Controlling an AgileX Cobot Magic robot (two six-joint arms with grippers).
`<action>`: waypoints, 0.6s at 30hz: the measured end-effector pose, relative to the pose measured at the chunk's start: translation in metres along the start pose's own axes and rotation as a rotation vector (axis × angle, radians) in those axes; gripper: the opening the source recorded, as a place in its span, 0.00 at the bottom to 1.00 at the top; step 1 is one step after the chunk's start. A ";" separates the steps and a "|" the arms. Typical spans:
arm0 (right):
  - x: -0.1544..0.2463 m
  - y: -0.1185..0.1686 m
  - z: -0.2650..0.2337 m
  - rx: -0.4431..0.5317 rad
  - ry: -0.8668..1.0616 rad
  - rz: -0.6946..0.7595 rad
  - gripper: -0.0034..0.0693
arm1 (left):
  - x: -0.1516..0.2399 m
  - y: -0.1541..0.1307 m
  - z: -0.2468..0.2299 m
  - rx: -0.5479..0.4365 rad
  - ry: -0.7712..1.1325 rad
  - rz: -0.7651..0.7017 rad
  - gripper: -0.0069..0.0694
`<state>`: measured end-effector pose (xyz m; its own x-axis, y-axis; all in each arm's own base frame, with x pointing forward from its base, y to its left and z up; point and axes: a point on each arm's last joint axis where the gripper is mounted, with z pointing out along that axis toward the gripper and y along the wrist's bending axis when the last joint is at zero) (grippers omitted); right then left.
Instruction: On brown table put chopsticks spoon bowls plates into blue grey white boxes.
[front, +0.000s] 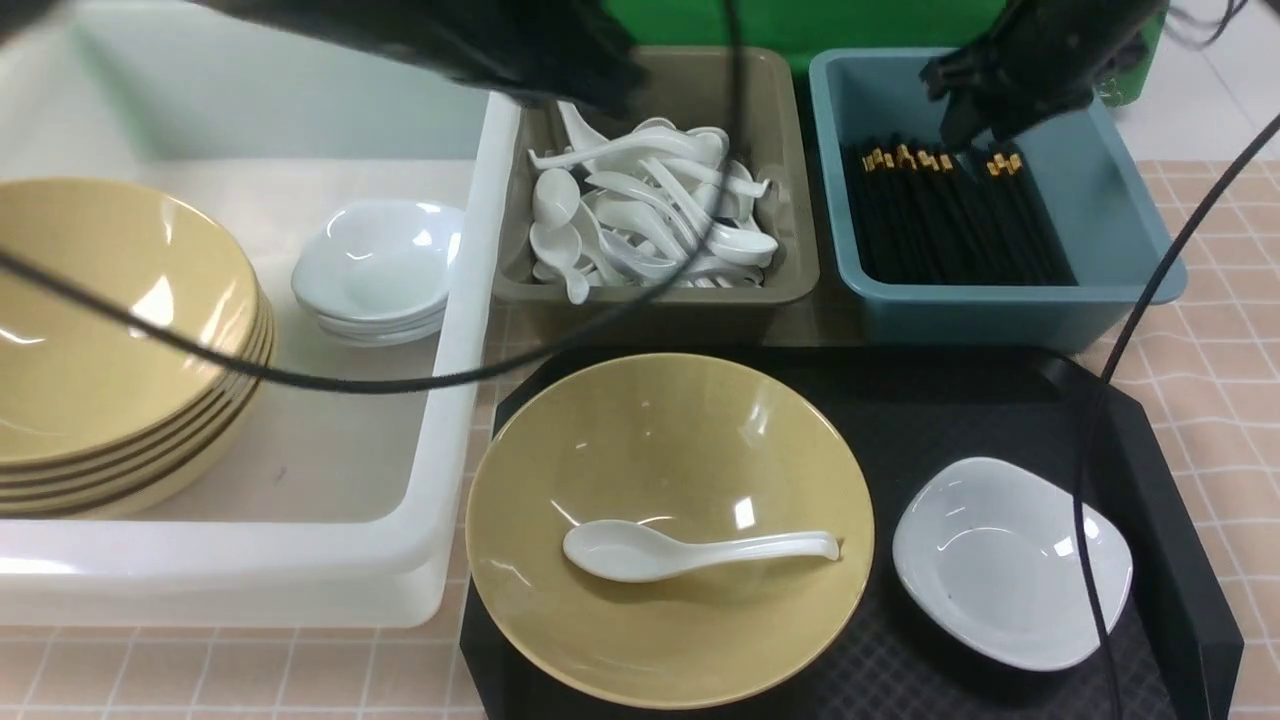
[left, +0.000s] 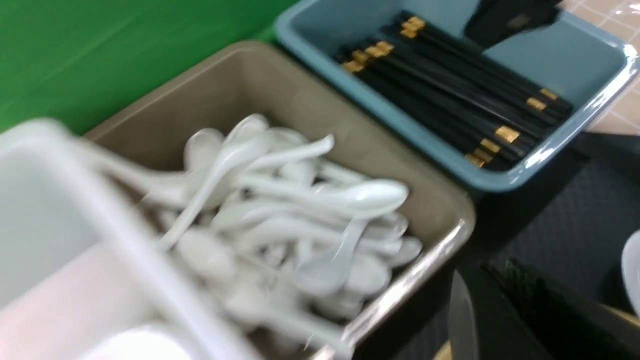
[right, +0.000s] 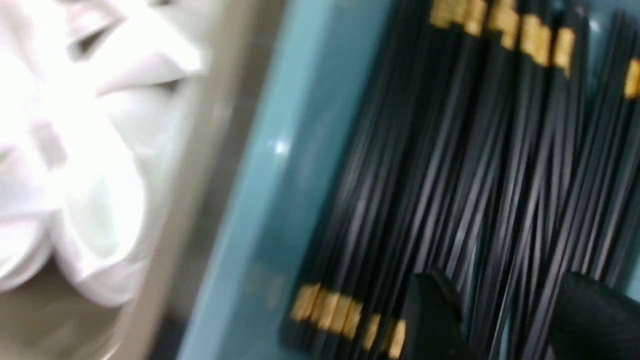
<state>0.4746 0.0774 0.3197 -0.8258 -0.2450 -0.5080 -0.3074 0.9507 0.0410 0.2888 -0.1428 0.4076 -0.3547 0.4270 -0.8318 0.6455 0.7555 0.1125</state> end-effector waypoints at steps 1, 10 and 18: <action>-0.002 0.006 -0.013 -0.007 -0.020 -0.032 0.55 | 0.006 0.005 -0.013 -0.018 0.006 -0.013 0.10; 0.019 0.119 -0.092 -0.133 -0.093 -0.487 0.55 | 0.097 0.012 -0.079 -0.158 0.118 -0.145 0.10; 0.081 0.201 -0.058 -0.286 0.108 -0.791 0.55 | 0.142 -0.009 -0.071 -0.072 0.180 -0.199 0.10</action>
<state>0.3186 0.2374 0.3370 -0.3528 -0.8485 -0.3945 -0.9095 0.4100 -0.0684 0.1849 -0.0539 0.3271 -0.5881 0.3435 -0.7322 0.5037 0.8638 0.0006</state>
